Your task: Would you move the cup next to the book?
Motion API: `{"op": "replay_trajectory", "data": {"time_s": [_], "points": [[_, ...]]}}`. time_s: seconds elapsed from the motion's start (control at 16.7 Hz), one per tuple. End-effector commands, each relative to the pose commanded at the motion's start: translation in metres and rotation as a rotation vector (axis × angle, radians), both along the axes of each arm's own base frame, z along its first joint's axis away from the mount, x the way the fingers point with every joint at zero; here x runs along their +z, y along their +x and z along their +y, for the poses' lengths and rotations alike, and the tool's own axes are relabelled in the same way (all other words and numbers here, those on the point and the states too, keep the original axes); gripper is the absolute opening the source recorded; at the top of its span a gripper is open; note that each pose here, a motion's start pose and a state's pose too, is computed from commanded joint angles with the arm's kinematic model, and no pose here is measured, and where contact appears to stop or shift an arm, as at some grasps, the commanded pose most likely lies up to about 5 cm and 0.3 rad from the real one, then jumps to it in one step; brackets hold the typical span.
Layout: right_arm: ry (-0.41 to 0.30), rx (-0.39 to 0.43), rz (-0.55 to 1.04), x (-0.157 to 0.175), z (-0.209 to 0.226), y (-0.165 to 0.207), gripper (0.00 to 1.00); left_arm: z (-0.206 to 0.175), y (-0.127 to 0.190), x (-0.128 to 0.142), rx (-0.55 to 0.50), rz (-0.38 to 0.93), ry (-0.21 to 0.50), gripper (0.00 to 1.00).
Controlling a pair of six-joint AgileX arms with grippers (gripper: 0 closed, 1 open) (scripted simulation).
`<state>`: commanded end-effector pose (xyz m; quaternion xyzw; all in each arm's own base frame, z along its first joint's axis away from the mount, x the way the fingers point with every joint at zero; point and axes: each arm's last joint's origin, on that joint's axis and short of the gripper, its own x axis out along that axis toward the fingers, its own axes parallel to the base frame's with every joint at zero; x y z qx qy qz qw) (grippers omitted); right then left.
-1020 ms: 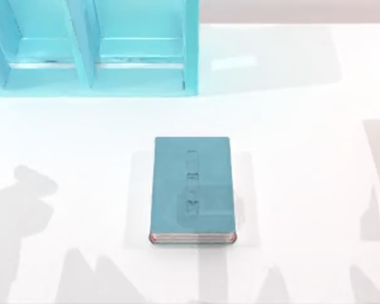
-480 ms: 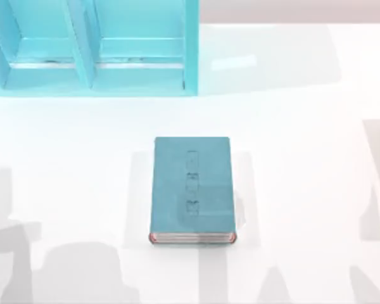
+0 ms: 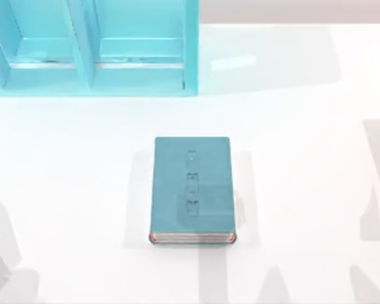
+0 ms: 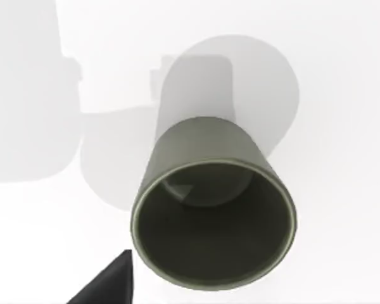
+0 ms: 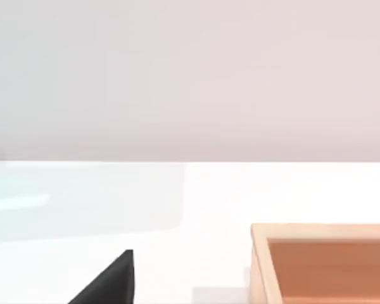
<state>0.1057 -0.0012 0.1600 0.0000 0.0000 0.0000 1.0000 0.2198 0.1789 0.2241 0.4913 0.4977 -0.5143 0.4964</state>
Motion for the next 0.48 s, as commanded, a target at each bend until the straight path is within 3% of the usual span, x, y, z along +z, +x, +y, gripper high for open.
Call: {"op": "replay_trajectory", "data": {"time_s": [0.48], "points": [[0.0,0.0,0.0,0.0,0.0,0.0,1.0,0.0152,-0.0072,0.0135,-0.011,-0.026,0.022,1.0]]}}
